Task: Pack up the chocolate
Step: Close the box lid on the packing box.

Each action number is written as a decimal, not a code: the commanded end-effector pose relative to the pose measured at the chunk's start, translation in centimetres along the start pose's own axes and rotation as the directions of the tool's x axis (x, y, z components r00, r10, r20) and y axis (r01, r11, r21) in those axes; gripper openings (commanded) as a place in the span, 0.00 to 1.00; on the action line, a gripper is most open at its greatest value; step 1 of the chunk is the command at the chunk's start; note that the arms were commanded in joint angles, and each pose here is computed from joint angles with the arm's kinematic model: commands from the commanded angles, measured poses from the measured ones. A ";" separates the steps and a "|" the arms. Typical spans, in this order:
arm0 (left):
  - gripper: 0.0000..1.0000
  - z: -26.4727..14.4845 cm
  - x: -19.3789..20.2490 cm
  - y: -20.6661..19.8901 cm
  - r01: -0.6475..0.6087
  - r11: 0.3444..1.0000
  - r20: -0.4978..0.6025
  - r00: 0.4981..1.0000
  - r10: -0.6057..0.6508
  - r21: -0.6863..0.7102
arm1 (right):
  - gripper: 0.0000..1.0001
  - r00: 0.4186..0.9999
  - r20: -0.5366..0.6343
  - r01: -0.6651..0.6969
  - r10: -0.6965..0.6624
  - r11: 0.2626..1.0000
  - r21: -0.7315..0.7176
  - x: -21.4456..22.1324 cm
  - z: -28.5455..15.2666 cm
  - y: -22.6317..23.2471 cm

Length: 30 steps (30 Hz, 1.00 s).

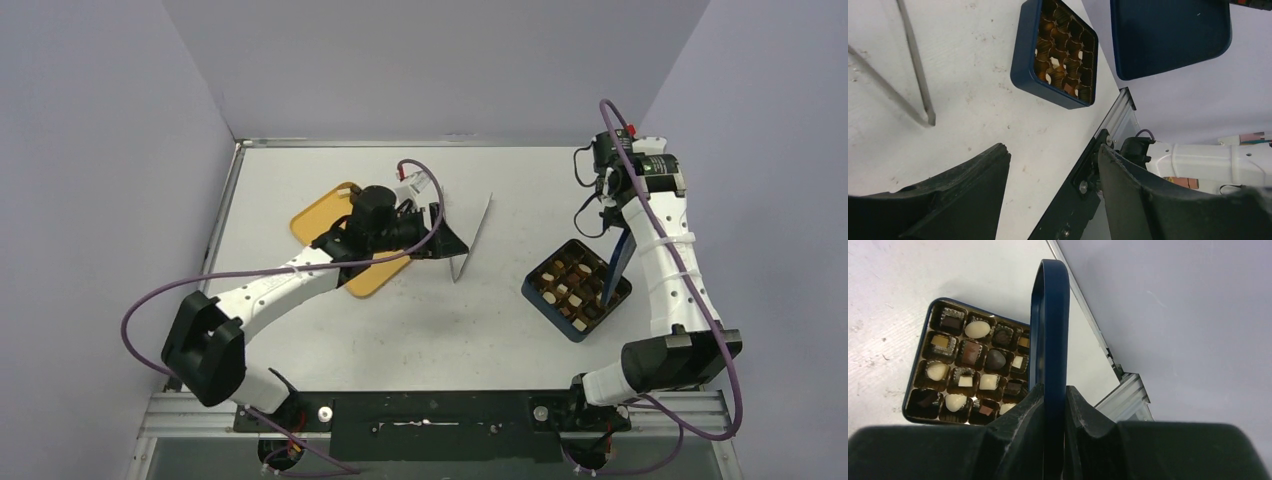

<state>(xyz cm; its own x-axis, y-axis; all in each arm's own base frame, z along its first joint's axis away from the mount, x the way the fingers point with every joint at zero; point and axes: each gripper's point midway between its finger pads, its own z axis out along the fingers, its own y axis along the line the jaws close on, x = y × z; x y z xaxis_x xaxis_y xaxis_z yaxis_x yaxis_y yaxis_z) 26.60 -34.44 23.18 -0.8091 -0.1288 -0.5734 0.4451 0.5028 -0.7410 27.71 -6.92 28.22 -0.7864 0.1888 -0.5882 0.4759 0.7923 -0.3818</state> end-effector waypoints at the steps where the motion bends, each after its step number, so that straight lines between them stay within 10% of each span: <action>1: 0.61 3.1 -2.6 -2.6 0.025 0.994 0.092 0.995 -0.034 0.105 | 0.02 1.000 -0.007 0.017 -0.017 0.997 0.069 0.7 0.5 -1.8; 30: 0.47 21.3 2.2 0.1 0.116 0.984 -0.087 0.991 -0.105 0.132 | 0.04 0.989 -0.128 0.089 -0.080 0.994 0.069 4.0 7.1 2.5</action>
<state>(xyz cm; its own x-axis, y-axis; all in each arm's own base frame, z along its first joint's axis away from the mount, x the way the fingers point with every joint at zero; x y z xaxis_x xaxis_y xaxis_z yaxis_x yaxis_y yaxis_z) 33.07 -50.70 11.03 -0.8961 -0.1052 -0.4313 0.3394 0.4639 -0.8183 27.37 -8.73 20.00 -0.8945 0.1920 -0.4038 0.4025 0.7390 -0.5403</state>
